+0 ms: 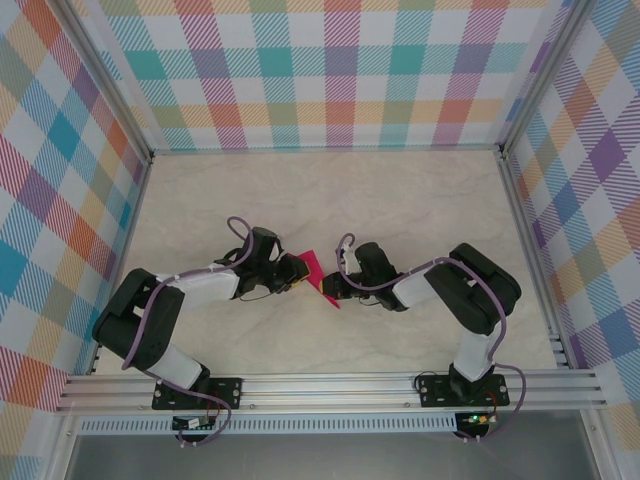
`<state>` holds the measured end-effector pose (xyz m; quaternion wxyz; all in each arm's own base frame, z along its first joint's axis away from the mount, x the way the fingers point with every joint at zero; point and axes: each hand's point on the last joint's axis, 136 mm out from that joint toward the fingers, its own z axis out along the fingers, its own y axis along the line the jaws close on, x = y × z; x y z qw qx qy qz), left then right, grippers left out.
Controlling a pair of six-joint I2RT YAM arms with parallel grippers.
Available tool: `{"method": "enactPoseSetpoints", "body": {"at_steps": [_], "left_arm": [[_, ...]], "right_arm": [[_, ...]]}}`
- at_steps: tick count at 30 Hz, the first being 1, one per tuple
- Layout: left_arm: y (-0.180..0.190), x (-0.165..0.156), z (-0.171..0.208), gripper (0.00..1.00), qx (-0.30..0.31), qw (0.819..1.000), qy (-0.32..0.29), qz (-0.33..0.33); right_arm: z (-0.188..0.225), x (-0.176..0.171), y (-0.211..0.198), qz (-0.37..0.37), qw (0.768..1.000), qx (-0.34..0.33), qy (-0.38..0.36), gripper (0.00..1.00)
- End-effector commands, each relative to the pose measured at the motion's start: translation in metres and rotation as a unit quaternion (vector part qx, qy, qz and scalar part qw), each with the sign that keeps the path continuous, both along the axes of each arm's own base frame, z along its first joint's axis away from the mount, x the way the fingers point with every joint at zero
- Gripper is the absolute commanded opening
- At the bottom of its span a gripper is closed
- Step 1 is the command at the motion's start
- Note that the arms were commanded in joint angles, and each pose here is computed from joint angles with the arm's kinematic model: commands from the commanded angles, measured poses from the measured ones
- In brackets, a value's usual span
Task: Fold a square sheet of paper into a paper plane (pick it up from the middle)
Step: Fold the wing for the fifth time at the center of the table.
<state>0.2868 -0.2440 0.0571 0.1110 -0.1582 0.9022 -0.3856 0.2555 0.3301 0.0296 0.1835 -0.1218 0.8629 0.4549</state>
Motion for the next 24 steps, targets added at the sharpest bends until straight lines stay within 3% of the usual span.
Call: {"method": "enactPoseSetpoints", "body": {"at_steps": [1, 24], "left_arm": [[-0.012, 0.004, 0.007, 0.25, -0.012, 1.0, -0.018, -0.02], [-0.02, 0.007, 0.0, 0.22, -0.013, 0.999, -0.02, -0.031]], "right_arm": [[0.004, 0.001, 0.006, 0.007, 1.0, 0.016, 0.023, 0.08], [-0.017, -0.002, -0.003, -0.019, 0.992, 0.014, 0.122, 0.08]]}}
